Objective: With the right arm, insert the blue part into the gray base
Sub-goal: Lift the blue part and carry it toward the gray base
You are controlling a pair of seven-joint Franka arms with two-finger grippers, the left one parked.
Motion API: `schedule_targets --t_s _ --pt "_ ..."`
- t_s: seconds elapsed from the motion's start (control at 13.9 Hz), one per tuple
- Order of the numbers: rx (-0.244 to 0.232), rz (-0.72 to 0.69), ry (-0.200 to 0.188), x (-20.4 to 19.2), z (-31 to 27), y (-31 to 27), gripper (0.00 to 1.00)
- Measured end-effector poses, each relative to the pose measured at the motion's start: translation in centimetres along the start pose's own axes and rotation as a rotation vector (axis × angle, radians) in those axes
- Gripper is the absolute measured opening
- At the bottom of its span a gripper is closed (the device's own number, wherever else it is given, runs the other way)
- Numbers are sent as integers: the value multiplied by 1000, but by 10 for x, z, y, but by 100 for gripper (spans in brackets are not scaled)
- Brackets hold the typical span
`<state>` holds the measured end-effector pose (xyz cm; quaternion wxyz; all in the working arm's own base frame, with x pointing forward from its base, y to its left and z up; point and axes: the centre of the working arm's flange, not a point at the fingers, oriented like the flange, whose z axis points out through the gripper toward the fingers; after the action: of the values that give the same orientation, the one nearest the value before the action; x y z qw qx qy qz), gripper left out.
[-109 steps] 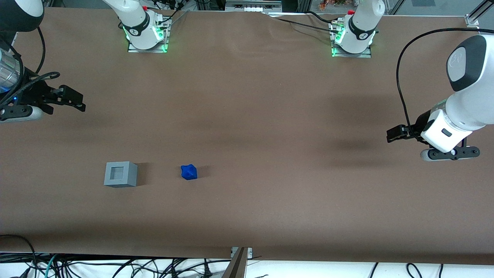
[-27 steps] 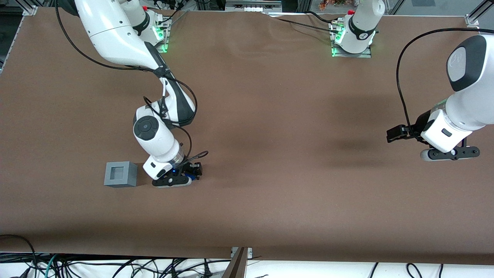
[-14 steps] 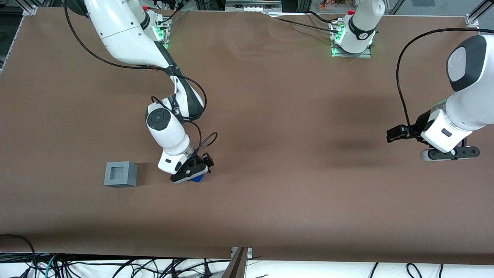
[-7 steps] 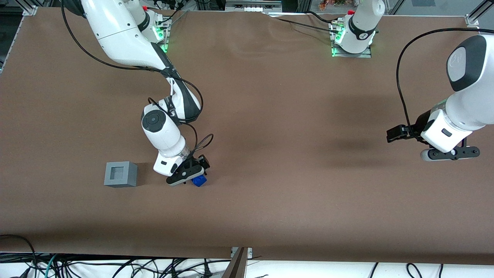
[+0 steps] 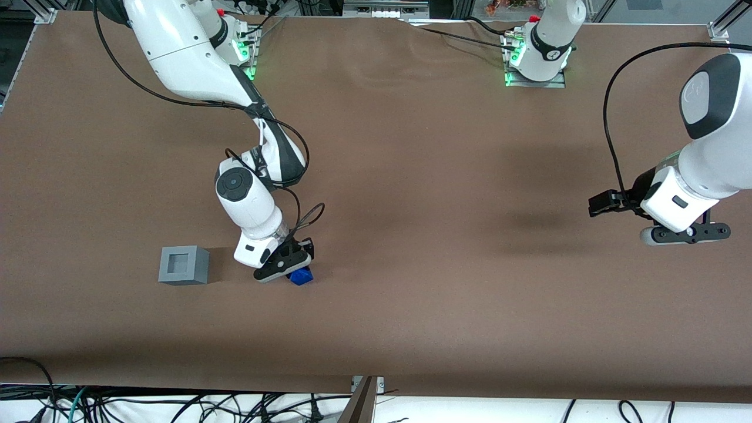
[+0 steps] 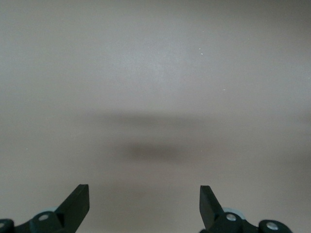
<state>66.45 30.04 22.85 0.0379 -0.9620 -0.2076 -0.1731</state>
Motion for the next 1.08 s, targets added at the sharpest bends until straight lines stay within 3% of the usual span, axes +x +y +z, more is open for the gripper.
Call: schedule_targets --t_s 0.14,0.65,1.08 --pt "-2 6 -16 2 -2 5 50" --pt "-24 104 -231 36 -63 81 50" --pt "-39 144 -294 19 -126 206 50"
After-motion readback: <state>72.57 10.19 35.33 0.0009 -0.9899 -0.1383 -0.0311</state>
